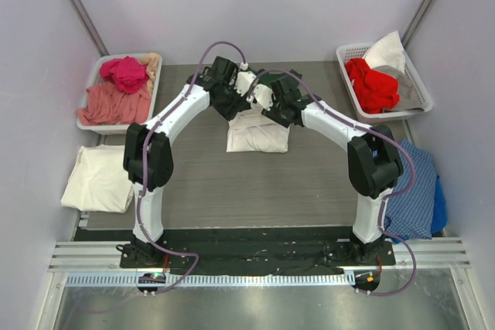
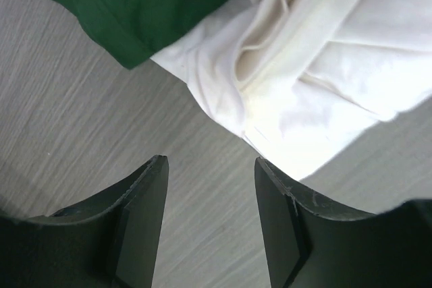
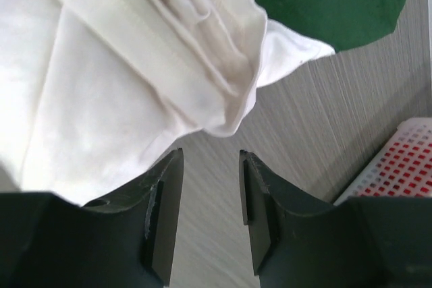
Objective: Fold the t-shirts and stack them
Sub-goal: Fold the folded rectangular tshirt in 1/3 of the way
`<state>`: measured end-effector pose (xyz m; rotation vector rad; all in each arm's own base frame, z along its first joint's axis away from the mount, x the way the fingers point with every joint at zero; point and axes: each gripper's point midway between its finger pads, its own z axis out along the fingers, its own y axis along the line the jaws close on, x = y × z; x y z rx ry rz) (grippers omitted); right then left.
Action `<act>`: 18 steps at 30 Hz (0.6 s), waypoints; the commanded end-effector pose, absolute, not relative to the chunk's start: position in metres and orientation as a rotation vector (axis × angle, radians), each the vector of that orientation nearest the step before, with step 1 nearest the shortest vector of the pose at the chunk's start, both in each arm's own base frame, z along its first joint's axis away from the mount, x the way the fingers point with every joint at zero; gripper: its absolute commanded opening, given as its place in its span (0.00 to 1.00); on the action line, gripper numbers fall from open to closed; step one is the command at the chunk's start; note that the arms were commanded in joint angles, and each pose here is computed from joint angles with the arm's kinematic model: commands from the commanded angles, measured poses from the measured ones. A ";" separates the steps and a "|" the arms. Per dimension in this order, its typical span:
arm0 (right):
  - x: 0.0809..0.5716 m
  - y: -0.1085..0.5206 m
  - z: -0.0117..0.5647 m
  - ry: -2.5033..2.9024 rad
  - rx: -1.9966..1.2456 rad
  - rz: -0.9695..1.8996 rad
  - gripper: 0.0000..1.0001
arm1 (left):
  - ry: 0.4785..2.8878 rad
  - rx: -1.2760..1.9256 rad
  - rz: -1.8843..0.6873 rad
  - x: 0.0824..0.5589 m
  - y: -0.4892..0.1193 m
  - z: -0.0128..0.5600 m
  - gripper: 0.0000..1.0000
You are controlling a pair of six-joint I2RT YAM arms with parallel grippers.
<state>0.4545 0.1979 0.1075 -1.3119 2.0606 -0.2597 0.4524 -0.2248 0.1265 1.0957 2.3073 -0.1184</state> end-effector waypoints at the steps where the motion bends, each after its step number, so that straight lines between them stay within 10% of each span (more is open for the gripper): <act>1: 0.449 0.211 0.141 1.968 -1.233 -0.239 0.46 | 2.224 1.190 -0.195 0.427 -0.244 0.145 0.58; 18: 0.455 0.211 0.104 1.991 -1.280 -0.273 0.45 | 2.267 1.219 -0.118 0.457 -0.249 0.086 0.57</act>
